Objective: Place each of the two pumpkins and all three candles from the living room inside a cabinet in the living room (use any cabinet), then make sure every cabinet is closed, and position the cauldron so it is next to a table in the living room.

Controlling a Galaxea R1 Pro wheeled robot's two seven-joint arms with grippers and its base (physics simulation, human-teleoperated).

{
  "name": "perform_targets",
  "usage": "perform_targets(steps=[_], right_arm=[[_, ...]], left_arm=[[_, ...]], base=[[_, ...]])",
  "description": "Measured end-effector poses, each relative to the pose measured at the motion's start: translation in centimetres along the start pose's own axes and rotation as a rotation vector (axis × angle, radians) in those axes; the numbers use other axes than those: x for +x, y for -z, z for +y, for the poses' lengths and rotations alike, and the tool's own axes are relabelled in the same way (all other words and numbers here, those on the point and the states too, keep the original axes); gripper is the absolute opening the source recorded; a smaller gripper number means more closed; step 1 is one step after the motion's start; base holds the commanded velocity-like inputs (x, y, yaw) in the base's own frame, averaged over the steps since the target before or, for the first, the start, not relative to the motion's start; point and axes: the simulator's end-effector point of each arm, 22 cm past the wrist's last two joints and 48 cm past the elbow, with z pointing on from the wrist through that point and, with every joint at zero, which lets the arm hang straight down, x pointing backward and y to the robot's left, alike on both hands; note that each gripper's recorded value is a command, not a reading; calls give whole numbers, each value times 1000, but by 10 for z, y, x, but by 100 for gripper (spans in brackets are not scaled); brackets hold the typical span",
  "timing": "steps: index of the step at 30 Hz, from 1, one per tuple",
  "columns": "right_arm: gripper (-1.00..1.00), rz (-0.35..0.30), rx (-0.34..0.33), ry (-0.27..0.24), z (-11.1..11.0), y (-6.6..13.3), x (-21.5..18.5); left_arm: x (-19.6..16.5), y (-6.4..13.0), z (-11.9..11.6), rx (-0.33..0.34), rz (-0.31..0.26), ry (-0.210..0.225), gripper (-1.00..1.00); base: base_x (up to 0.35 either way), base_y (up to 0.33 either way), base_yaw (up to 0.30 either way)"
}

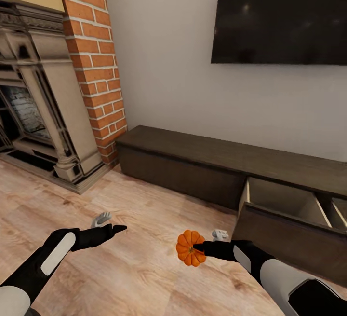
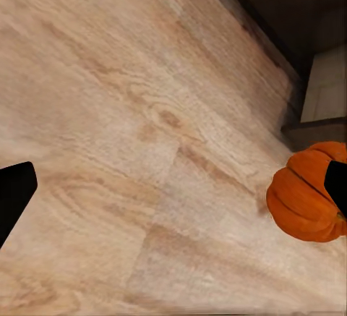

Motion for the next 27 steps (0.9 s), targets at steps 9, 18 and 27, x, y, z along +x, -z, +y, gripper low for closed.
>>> perform_targets(steps=[9, 18, 27], right_arm=[[-100, -3, -2, 5, 2, 2, -2], [-100, 0, 3, 6, 1, 2, -2], [-100, -3, 5, 10, 1, 4, -3]], left_arm=[[3, -1, -2, -2, 9, -12, 100], [3, 0, -3, -2, 8, -13, 100], [2, 1, -3, -2, 6, -15, 100]], base=[[-90, 0, -127], [-300, 0, -198], [-210, 0, -291]])
